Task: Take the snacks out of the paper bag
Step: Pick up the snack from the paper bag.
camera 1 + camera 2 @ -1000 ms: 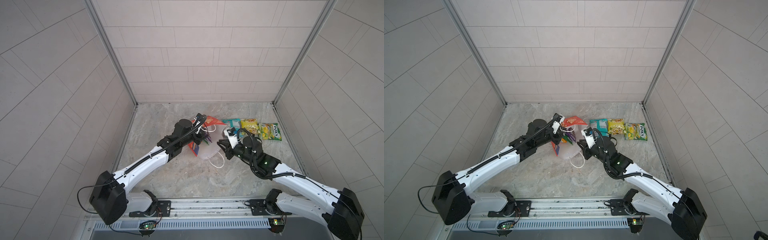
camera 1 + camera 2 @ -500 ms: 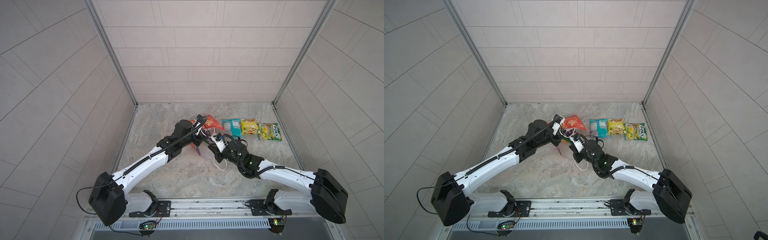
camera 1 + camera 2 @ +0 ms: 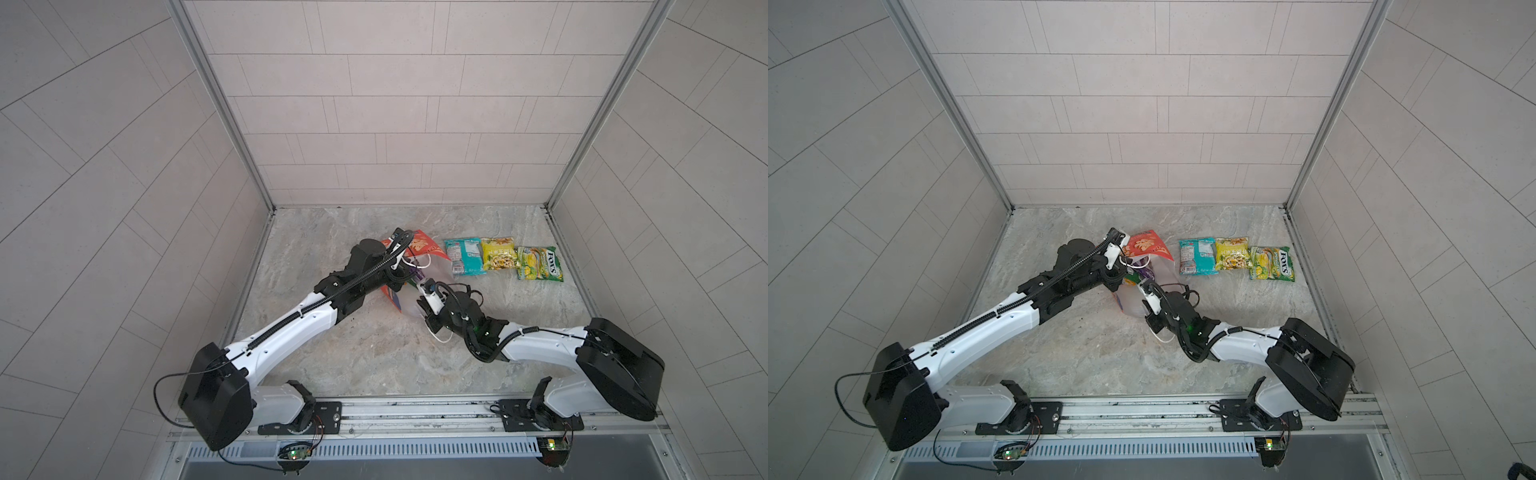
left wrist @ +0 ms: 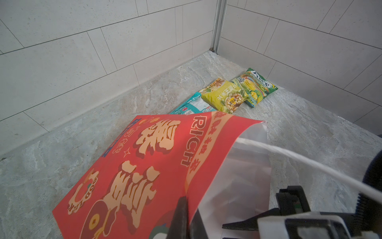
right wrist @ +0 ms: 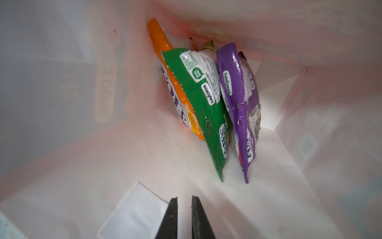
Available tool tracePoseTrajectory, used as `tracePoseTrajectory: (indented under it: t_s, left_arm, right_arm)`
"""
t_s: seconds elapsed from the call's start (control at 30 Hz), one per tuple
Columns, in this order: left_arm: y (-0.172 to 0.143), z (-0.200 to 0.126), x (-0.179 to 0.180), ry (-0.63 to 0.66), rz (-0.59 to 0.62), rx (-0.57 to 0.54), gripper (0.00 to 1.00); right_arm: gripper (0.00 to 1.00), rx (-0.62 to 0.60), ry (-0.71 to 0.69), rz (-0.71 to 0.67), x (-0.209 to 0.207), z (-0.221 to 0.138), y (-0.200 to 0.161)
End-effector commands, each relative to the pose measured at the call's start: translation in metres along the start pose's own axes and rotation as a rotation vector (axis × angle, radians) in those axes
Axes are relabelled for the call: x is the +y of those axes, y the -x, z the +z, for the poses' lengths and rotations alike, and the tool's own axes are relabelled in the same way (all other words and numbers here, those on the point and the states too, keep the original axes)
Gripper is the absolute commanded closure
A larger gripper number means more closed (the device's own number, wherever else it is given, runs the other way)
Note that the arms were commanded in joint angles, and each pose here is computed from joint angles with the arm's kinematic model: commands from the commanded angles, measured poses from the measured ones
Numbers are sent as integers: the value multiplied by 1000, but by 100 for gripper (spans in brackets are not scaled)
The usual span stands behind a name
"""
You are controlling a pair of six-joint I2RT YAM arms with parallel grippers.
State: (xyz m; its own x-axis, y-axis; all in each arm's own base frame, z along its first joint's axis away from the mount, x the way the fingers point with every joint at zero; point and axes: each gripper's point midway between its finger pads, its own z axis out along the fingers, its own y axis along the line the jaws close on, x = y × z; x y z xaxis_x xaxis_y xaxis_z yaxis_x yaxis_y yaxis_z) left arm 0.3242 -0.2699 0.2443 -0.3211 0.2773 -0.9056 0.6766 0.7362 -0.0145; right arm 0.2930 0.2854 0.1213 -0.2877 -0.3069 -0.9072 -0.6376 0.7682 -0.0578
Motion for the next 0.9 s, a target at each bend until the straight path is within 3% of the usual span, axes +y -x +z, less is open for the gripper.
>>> tracePoseTrajectory:
  t_s: [0.0,0.53,0.87]
  left_arm:
    - [15,-3,-3,-10,1,-36,100]
    - [18,-6,-6,-27,7,-58,100]
    - [16,-5,-6,-27,4,-64,100]
  right_arm:
    - [85,-29,-44,-6,-6,7,18]
    - [84,-62,-141,21,-33,45,44]
    - [90,-61,-172,24,-41,56,40]
